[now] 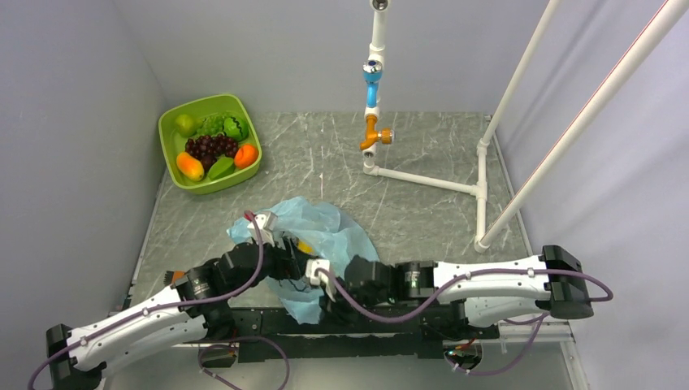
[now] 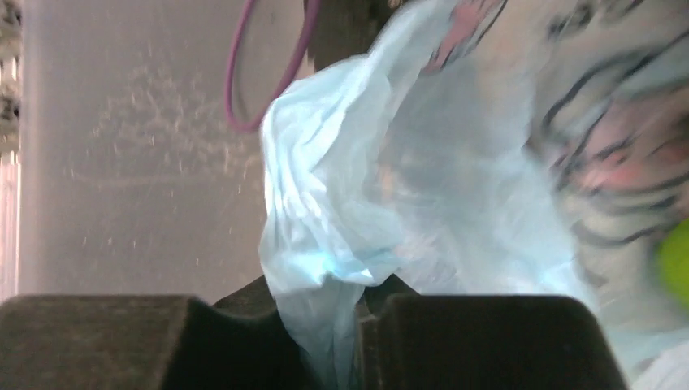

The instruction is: Take the fake fruits out of the plastic bag

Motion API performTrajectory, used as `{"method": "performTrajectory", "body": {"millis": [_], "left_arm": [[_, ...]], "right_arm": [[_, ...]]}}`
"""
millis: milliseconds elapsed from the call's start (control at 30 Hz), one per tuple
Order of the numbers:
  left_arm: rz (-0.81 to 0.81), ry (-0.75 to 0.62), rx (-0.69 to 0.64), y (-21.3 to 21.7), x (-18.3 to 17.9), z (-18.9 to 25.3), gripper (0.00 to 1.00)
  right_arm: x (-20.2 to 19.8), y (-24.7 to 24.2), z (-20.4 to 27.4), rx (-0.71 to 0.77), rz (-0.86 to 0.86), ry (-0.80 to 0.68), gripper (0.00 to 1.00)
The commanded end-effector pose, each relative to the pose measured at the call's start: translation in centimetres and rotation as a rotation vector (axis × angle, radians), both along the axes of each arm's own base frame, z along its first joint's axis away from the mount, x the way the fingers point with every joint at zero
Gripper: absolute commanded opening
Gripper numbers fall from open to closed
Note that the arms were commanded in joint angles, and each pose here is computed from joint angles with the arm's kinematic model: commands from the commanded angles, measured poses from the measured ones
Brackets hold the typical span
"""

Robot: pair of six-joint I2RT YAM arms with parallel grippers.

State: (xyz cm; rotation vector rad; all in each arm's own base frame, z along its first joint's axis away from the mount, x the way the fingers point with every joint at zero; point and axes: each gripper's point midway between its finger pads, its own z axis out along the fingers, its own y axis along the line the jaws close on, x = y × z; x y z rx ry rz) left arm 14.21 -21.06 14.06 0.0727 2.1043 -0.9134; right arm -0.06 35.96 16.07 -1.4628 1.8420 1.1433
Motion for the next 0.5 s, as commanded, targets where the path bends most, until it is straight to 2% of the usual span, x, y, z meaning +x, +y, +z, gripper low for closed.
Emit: {"method": "performTrajectory", "body": {"millis": [0,100,233,367,467], "left_arm": [[0.019,-0.057,0.017,-0.4,3.3,2.6,0.81],[0.039,-0.028,0.031,0.3,6.6,1.8,0.76],[0.09,-0.039,0.112,1.8,10.2,1.5,0.76],[0.114,-0.034,0.205,3.2,13.6,0.8,0.75],[0.163,-0.013,0.273,4.9,15.8,0.1,0.72]], "right_arm": [[-2.9,-2.0,-3.9,-0.055,-0.025,0.094,0.16],[-2.8,-3.0,-7.8,-0.146,-0.094,0.092,0.14],[-0.7,-3.9,-12.7,-0.296,-0.251,0.048,0.08],[1.6,-4.6,-14.9,-0.422,-0.407,-0.014,0.09],[1.9,-4.8,-16.4,-0.492,-0.436,-0.028,0.13]]}}
